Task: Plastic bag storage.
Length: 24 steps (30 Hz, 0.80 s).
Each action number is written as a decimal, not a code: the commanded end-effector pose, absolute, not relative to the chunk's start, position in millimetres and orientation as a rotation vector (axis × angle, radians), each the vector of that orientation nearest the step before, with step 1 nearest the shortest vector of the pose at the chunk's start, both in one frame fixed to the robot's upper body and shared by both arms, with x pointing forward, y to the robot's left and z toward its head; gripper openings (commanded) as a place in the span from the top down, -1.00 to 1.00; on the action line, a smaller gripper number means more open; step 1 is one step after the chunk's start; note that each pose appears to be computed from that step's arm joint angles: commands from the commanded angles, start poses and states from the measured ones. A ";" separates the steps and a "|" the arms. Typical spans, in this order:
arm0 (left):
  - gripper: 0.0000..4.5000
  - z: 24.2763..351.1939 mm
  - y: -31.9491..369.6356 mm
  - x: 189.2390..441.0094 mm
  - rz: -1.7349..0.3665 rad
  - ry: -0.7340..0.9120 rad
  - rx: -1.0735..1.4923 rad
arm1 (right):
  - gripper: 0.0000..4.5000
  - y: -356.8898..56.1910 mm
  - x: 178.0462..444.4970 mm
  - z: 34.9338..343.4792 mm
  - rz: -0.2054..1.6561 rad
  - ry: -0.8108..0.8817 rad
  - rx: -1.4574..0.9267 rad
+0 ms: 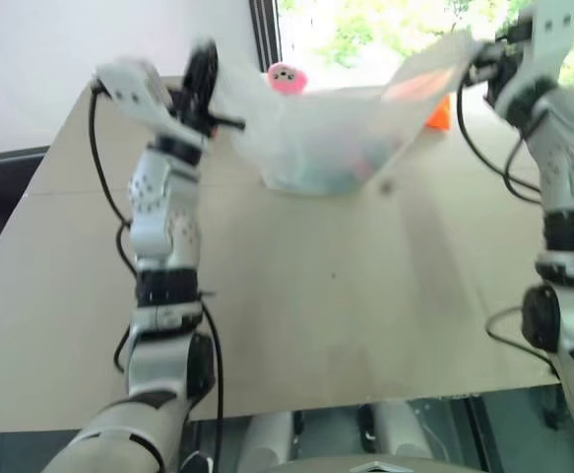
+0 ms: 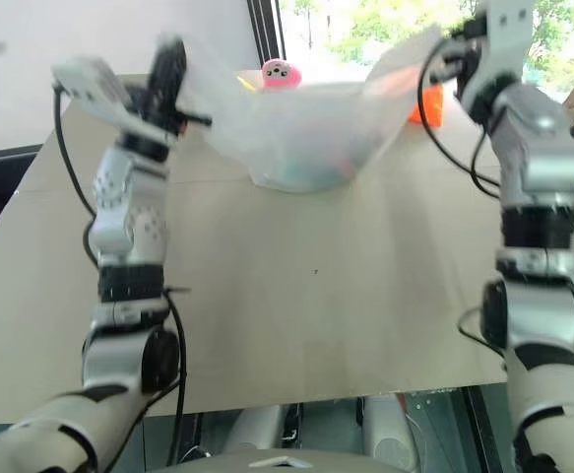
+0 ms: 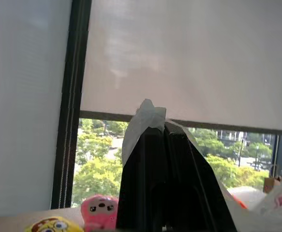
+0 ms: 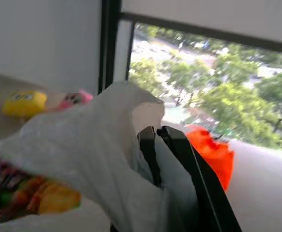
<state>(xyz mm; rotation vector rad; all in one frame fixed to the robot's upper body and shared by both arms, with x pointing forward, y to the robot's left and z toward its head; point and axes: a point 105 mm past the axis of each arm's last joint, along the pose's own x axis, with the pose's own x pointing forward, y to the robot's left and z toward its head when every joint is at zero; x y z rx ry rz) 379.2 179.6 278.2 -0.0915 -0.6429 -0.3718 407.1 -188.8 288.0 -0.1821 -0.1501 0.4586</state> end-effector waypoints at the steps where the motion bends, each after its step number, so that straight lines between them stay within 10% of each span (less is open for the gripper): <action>1: 0.65 265.8 173.7 345.0 -0.457 -0.628 -0.014 | 0.42 -178.0 361.3 266.9 0.710 -0.082 -0.204; 7: -0.63 206.7 183.3 294.2 -0.535 -0.389 0.077 | -0.90 -194.1 293.7 214.5 0.936 0.067 -0.092; 9: -0.95 186.3 184.1 278.6 -0.566 -0.293 0.062 | -1.00 -198.9 279.9 186.5 0.953 0.149 -0.071; 24: -0.95 65.0 205.7 226.8 -0.442 0.095 0.162 | -1.00 -253.5 257.9 82.6 0.733 0.095 -0.211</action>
